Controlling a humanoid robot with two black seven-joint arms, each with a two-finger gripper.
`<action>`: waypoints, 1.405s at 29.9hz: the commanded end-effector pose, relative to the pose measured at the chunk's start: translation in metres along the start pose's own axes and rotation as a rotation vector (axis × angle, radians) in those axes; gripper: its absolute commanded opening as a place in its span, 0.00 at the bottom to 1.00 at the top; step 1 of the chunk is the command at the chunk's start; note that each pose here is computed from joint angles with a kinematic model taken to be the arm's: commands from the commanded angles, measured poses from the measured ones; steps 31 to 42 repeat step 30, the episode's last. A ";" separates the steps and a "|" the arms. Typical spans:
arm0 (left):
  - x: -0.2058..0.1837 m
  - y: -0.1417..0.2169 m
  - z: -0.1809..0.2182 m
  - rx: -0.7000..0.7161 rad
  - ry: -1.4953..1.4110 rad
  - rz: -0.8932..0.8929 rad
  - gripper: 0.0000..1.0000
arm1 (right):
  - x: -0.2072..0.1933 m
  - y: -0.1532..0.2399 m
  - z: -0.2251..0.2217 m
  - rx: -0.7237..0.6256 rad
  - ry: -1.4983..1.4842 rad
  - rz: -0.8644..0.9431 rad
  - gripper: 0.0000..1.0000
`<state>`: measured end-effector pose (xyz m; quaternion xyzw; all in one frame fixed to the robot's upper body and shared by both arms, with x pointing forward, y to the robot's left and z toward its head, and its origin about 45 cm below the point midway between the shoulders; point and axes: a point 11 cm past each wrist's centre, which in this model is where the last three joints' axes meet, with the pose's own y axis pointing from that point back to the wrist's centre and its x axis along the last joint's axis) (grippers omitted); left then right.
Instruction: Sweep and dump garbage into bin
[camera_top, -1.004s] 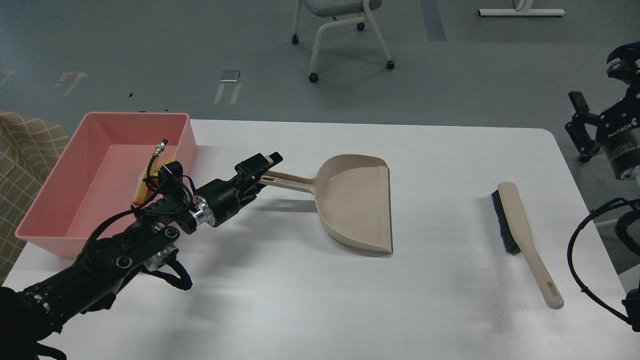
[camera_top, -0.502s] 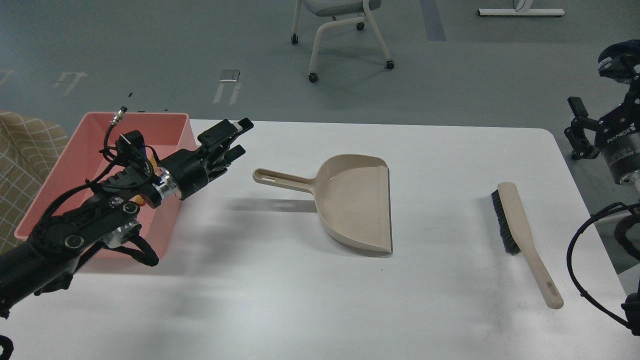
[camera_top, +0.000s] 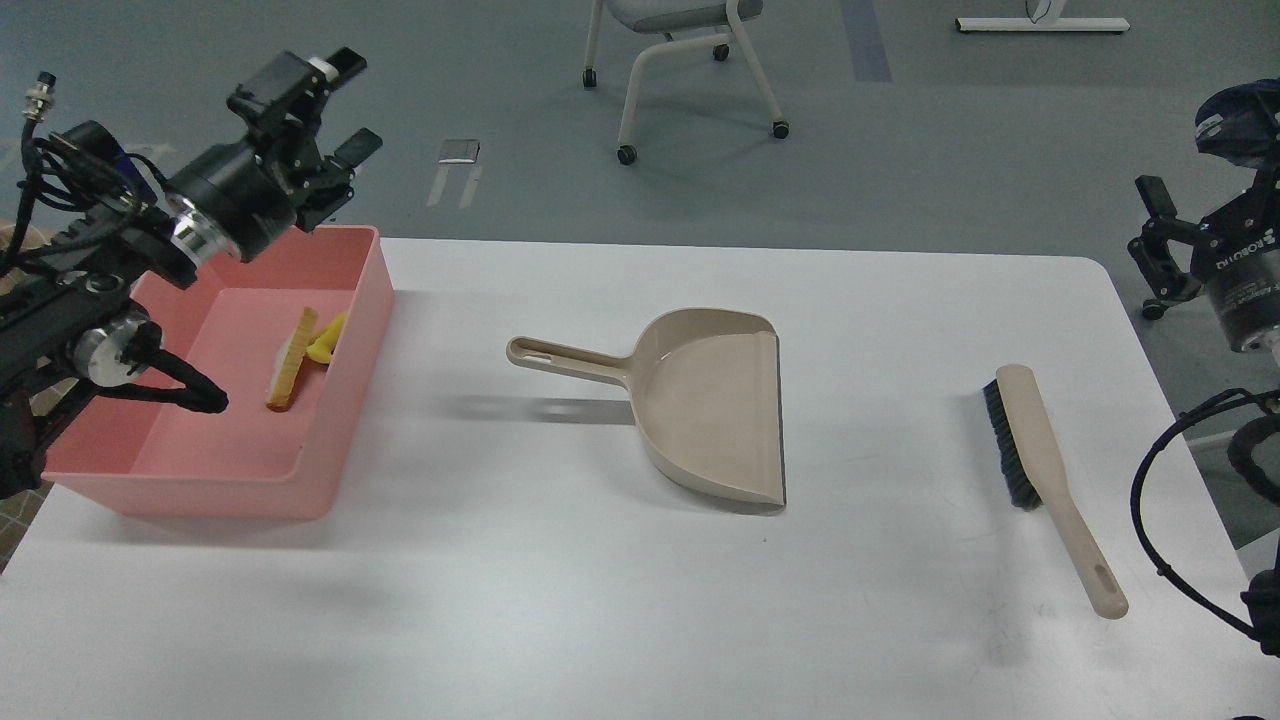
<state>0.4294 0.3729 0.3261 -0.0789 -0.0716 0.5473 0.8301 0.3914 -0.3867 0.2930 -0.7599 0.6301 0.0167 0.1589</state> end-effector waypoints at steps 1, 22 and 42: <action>0.009 -0.001 0.013 -0.103 0.176 0.060 0.98 | -0.001 -0.003 -0.002 0.009 -0.005 0.002 1.00; -0.013 -0.017 -0.083 -0.127 0.563 0.247 0.98 | -0.013 -0.033 0.022 0.004 -0.274 -0.037 1.00; -0.011 -0.016 -0.081 -0.122 0.541 0.251 0.98 | -0.029 -0.047 0.028 0.006 -0.317 -0.056 1.00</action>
